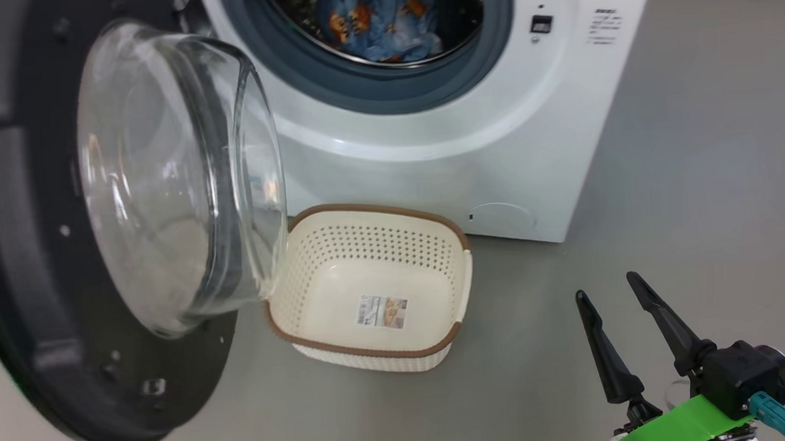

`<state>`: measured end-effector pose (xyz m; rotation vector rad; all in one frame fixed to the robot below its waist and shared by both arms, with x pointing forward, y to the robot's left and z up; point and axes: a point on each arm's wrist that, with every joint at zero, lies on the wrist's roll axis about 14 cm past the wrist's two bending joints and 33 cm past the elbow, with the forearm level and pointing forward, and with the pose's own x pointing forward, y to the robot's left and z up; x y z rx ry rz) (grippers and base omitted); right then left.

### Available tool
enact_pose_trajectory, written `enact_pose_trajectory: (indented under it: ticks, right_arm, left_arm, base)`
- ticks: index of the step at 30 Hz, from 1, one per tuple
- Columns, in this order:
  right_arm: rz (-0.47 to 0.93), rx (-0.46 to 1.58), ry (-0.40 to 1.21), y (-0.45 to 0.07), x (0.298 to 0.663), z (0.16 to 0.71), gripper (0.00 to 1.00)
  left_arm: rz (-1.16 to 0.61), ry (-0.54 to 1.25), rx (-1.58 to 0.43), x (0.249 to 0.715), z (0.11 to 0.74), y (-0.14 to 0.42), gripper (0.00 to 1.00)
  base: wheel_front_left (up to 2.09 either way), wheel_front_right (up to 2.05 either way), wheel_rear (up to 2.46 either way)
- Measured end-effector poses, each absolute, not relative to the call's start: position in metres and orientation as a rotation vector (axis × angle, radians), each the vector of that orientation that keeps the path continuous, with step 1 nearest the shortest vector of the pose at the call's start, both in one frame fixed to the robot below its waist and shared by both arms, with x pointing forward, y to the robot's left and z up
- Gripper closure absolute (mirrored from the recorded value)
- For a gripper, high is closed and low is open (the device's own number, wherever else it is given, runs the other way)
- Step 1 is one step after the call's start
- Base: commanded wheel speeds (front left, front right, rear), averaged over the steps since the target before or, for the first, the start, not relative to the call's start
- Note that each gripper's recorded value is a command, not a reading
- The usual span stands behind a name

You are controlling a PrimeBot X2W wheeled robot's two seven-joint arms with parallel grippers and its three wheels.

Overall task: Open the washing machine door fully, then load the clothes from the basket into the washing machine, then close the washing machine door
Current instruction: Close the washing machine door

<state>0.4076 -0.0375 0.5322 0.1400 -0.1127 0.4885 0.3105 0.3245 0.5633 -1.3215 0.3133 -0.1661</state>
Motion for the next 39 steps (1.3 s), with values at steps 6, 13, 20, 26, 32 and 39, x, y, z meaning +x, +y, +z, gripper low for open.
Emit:
enact_pose_trajectory:
  ticks: [6,13,20,26,32,39]
  right_arm:
    - [0.44,0.131,-0.118,-0.055,0.398,0.534,0.0]
    - [0.38,0.13,-0.13,-0.075,0.384,0.538,0.0]
    - [0.331,0.125,-0.152,-0.092,0.373,0.545,0.0]
    - [0.292,0.121,-0.16,-0.105,0.364,0.547,0.0]
    - [0.259,0.119,-0.154,-0.115,0.359,0.545,0.0]
    - [0.245,0.122,-0.143,-0.119,0.359,0.541,0.0]
  left_arm:
    - [-0.265,0.356,-1.329,0.317,0.567,0.292,1.0]
    - [-0.364,0.404,-1.349,0.324,0.57,0.256,1.0]
    - [-0.445,0.436,-1.373,0.339,0.573,0.223,1.0]
    - [-0.517,0.463,-1.393,0.354,0.575,0.194,1.0]
    - [-0.589,0.483,-1.413,0.374,0.581,0.164,1.0]
    - [-0.641,0.457,-1.457,0.405,0.59,0.14,1.0]
  base:
    - [0.0,0.0,0.0]
    - [0.0,0.0,0.0]
    - [0.0,0.0,0.0]
    - [0.0,0.0,0.0]
    - [0.0,0.0,0.0]
    - [0.0,0.0,0.0]
